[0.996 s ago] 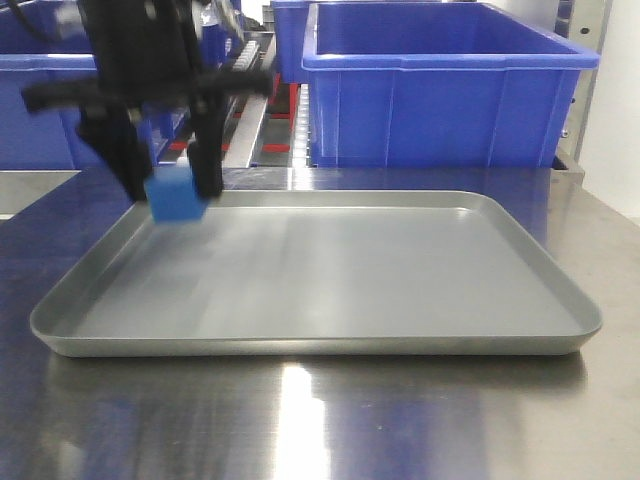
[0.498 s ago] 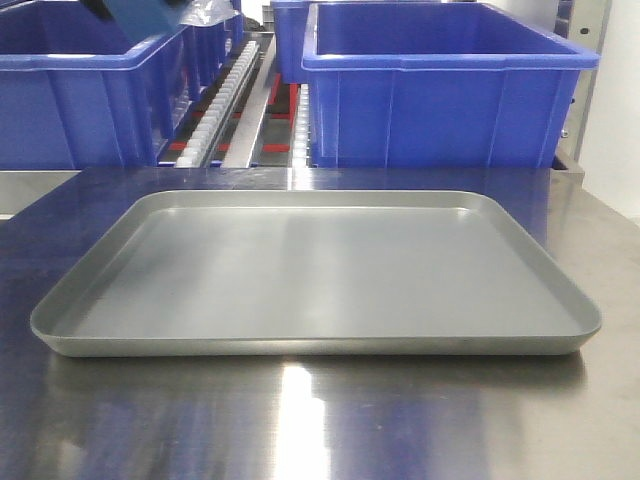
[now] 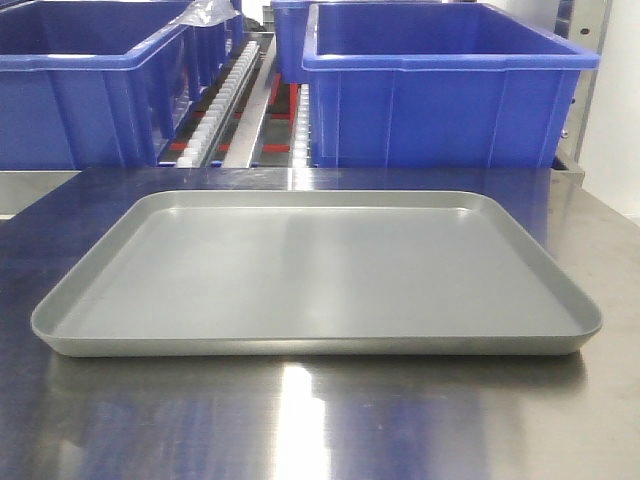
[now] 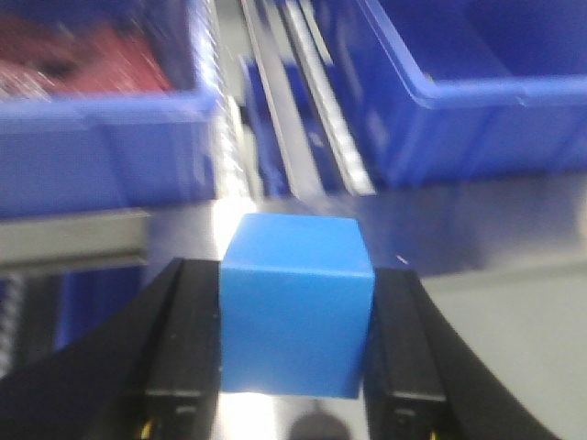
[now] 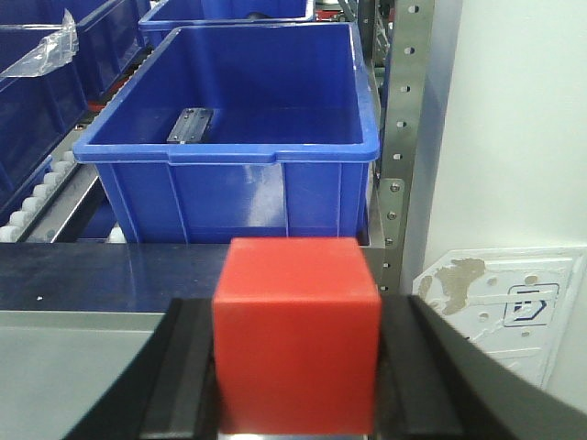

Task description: Sort and place red and blue blocks on shelf

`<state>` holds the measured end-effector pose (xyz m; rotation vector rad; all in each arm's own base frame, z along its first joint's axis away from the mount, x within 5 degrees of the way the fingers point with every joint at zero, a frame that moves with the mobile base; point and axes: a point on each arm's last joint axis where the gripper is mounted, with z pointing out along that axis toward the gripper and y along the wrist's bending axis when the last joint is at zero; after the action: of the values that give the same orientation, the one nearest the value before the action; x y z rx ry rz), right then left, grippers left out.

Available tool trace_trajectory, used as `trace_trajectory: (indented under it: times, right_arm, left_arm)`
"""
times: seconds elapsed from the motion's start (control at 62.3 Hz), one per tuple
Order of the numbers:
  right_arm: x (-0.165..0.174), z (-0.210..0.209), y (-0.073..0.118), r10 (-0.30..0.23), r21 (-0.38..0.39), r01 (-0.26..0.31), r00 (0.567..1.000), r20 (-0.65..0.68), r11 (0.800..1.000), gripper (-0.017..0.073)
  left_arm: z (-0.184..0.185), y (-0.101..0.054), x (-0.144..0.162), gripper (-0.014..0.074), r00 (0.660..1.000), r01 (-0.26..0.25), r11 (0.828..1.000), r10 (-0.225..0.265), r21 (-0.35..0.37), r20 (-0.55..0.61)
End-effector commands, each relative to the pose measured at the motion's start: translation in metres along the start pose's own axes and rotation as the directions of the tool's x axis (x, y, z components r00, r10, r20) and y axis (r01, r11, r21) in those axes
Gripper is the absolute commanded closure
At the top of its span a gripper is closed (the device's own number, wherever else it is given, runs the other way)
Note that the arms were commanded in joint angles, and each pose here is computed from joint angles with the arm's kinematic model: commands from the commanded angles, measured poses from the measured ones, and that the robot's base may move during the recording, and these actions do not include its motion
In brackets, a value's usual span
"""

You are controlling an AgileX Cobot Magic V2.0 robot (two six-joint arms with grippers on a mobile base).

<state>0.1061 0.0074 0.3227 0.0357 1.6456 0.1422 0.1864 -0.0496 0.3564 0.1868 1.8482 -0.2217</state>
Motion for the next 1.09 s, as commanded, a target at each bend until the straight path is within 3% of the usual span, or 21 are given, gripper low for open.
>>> trace_trajectory:
  times: [0.0,0.193,0.626,1.076]
  right_arm:
    - [-0.02,-0.003,0.001,0.001,-0.001,0.0,0.992,0.127,1.0,0.0156]
    - [-0.02,-0.003,0.001,0.001,-0.001,0.0,0.992,0.127,1.0,0.0156]
    - [-0.02,-0.003,0.001,0.001,-0.001,0.0,0.992,0.127,1.0,0.0156]
    - [-0.02,-0.003,0.001,0.001,-0.001,0.0,0.992,0.127,1.0,0.0156]
  left_arm:
    - [-0.02,0.007,-0.011,0.0469,0.976,-0.017,0.999,0.023,-0.032,0.216]
    - [-0.052,0.02,0.007,0.0469,0.946,0.051,0.993,-0.013,-0.107,0.324]
    - [-0.101,0.015,0.029,0.0469,0.889,0.05,0.993,0.005,-0.108,0.457]
    - [-0.101,0.015,0.032,0.0469,0.893,0.05,0.993,0.004,-0.109,0.449]
